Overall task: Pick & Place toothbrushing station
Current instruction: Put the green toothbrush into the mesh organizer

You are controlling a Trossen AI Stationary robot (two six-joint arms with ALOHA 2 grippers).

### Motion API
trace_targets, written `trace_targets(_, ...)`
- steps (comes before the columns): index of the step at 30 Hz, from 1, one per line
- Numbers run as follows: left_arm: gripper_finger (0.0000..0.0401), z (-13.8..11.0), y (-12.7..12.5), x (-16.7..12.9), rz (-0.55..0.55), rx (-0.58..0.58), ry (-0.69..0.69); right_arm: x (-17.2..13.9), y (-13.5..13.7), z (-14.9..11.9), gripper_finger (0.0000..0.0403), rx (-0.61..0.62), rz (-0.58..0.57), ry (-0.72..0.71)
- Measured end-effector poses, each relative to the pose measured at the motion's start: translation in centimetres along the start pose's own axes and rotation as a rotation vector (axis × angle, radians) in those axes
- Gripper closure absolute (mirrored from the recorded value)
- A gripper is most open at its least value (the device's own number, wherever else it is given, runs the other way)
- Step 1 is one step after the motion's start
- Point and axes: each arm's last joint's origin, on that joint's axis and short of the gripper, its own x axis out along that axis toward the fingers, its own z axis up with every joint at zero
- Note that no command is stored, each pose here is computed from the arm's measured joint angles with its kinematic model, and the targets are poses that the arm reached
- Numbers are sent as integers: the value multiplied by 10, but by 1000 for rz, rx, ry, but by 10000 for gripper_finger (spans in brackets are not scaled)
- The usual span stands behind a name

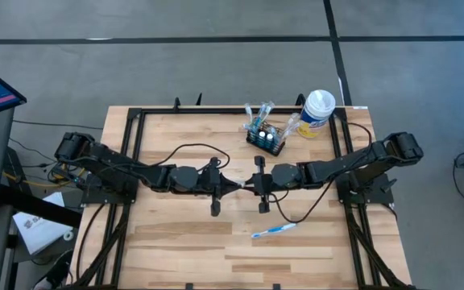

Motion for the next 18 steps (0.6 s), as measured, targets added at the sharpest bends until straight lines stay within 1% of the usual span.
trace_targets(4, 371, 4, 0, -3, 26, 51, -17, -1, 0, 0, 402, 5, 0, -2)
trace_targets(10, 332, 20, 1, -14, 45, 83, -79, 0, 0, 0, 402, 8, -3, 5)
trace_targets(14, 309, 27, 2, -21, 44, 100, -100, -6, -5, 2, 403, 17, -48, 11)
trace_targets(18, 298, 28, 2, -22, 44, 102, -94, -21, -14, 11, 403, 35, -91, -2)
